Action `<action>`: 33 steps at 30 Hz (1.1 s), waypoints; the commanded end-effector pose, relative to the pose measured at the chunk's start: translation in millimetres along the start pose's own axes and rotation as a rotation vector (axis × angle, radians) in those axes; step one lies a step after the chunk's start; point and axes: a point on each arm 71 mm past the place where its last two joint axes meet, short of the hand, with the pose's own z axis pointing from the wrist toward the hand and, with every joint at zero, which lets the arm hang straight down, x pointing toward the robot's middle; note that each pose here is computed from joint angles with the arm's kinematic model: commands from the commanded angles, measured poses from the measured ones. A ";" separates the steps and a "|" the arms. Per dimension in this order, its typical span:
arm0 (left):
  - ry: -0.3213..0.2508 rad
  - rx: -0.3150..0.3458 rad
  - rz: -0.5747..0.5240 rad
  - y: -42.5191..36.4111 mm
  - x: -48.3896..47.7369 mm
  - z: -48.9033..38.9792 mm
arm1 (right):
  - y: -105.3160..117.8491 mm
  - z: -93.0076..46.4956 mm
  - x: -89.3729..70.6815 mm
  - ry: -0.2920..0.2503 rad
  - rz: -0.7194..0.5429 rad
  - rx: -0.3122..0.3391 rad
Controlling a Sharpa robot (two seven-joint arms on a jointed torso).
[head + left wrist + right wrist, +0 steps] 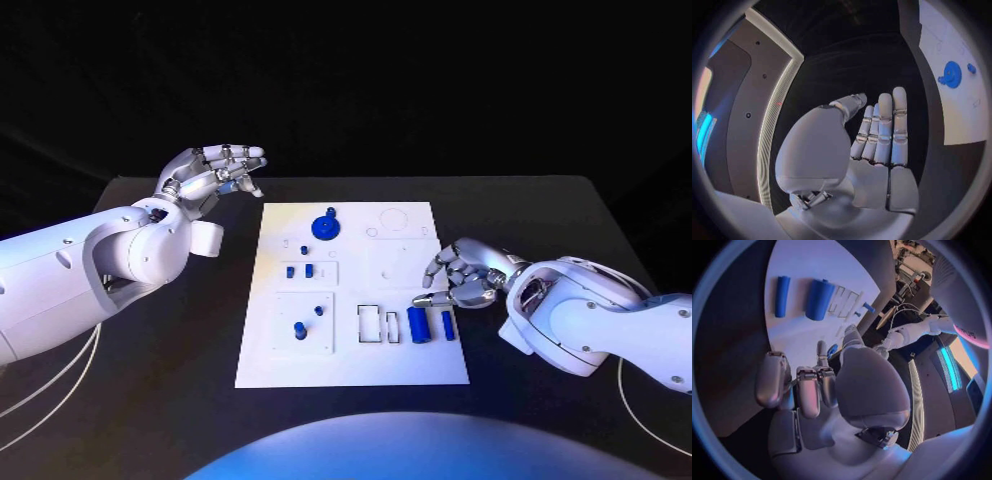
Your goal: Assemble the parts on the task board
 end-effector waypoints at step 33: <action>0.031 -0.006 -0.017 2.0 2.4 -1.3 | -13.8 1.2 45.6 0.064 -0.133 0.126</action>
